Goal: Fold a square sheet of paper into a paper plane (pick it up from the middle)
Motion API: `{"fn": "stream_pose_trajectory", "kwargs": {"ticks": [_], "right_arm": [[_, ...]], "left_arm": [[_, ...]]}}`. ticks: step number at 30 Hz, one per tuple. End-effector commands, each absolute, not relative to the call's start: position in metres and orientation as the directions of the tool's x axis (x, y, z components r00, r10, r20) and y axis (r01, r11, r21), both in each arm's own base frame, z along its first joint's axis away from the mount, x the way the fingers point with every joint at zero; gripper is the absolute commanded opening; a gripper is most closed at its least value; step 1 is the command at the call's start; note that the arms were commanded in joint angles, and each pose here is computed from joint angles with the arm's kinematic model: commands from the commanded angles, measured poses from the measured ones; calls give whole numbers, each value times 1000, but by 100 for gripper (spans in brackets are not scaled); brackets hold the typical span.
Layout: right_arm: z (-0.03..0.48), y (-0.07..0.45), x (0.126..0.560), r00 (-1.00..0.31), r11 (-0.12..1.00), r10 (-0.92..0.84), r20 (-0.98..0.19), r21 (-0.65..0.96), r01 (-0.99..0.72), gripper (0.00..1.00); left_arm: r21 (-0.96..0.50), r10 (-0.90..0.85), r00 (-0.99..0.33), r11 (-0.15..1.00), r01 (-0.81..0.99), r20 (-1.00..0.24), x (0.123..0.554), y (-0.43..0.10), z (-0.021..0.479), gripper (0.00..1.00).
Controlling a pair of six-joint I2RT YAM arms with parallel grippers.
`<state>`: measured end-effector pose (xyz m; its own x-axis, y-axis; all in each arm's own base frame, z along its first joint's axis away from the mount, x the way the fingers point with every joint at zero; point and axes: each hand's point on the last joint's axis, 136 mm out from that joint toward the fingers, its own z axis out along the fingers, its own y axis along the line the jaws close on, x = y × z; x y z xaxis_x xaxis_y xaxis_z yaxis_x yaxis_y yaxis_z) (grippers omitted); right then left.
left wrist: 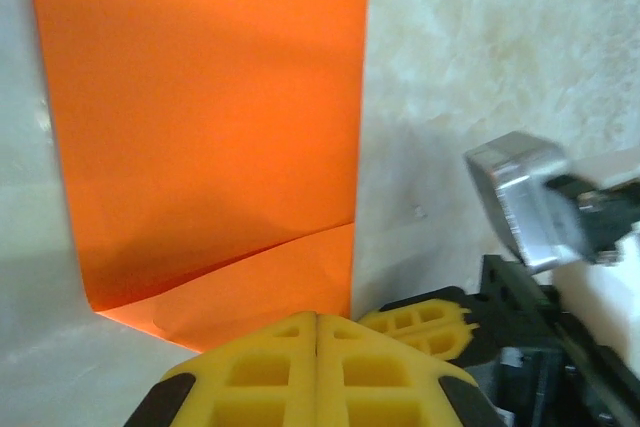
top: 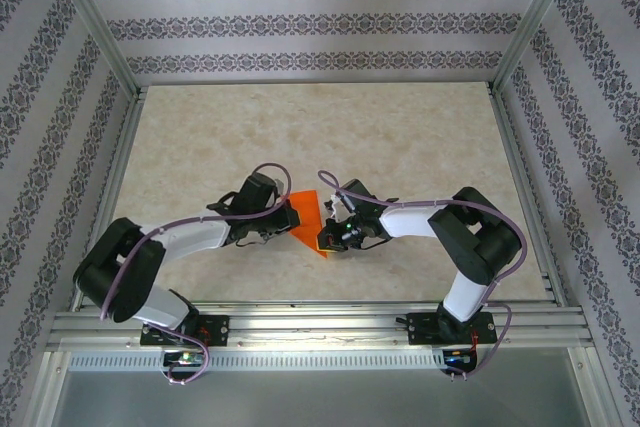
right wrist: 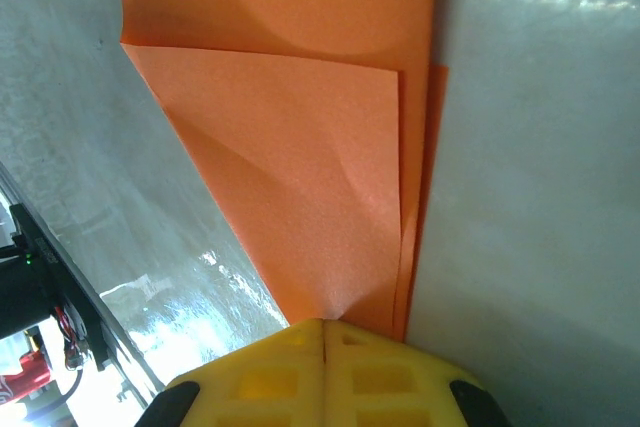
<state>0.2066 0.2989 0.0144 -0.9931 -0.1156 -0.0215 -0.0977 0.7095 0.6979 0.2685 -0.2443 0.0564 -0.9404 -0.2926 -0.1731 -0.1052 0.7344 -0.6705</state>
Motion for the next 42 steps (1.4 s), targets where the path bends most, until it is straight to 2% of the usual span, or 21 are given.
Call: {"fn": "stream_pose_trajectory", "kwargs": {"ticks": [1,4,11,16,30,34,38,42], "right_arm": [[-9,279,201,-995,775,-97,14,628,-66,0],[-10,277,200,-995,776,-96,16,627,-65,0],[-14,274,197,-995,787,-97,25,614,-61,0],[-18,272,195,-994,792,-102,35,607,-60,0],[-18,272,194,-993,792,-109,34,607,-66,0],[-15,272,195,-994,789,-109,28,610,-69,0],[-6,277,198,-994,768,-104,16,637,-70,0],[31,297,212,-996,676,-78,-48,731,-88,0]], "left_arm": [[-662,-284,-952,736,-138,-117,262,-257,41,0],[-649,-287,-953,744,-158,-98,263,-259,27,0],[-615,-354,-932,752,-237,-73,260,-226,0,1],[-616,-388,-919,741,-268,-67,262,-209,-1,5],[-611,-446,-893,723,-321,-59,269,-180,0,5],[-607,-463,-880,731,-311,-106,271,-168,12,8],[-637,-442,-885,727,-257,-147,276,-171,34,5],[-672,-432,-878,715,-192,-209,283,-174,63,5]]}}
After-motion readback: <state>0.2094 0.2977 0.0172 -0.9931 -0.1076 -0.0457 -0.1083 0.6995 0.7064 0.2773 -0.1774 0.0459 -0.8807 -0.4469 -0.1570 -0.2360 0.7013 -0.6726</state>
